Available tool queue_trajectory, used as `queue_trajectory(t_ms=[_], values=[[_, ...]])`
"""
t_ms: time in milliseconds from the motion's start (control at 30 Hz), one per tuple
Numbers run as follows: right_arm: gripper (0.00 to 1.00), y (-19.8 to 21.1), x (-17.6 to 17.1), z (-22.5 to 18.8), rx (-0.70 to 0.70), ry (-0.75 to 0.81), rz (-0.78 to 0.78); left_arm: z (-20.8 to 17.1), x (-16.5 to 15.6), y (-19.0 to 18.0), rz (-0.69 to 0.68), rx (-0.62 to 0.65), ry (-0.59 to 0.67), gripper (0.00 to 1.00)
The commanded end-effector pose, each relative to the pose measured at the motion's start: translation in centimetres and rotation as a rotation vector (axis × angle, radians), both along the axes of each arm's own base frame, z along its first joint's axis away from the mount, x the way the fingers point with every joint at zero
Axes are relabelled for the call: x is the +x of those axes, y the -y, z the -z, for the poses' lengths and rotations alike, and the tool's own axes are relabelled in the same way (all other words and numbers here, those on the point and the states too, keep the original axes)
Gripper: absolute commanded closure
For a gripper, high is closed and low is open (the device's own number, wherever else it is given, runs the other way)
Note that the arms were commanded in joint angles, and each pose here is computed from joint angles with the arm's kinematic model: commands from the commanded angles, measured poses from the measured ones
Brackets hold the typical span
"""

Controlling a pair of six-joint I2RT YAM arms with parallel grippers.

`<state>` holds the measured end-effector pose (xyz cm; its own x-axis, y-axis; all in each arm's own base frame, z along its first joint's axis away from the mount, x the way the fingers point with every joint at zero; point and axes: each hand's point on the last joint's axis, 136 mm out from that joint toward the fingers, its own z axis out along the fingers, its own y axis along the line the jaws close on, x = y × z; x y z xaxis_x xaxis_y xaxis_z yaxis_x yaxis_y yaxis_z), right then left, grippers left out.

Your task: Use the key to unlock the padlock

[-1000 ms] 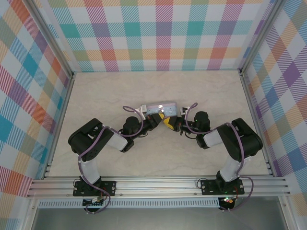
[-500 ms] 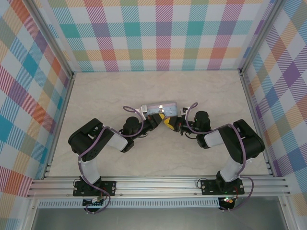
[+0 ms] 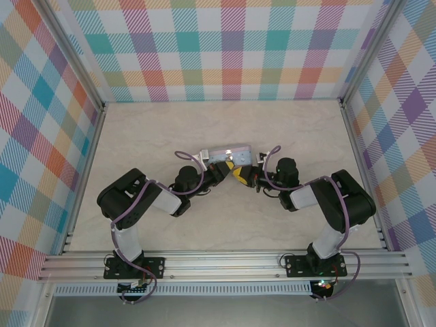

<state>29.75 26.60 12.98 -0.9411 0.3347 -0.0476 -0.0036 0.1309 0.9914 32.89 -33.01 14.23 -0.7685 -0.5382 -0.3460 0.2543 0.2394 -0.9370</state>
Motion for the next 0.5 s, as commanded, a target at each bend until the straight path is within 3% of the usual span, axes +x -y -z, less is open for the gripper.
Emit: queue_trajectory(t_ms=[0,467], values=[[0.96,1.1,2.2,-1.2,-0.006,0.092,0.111,-2.5,-4.3,3.4,0.217,-0.063,0.046,1.0],[0.96,0.7,2.2,-1.8,0.022,0.105,0.11,-2.7,-4.1,3.6,0.217,-0.072,0.045,1.0]])
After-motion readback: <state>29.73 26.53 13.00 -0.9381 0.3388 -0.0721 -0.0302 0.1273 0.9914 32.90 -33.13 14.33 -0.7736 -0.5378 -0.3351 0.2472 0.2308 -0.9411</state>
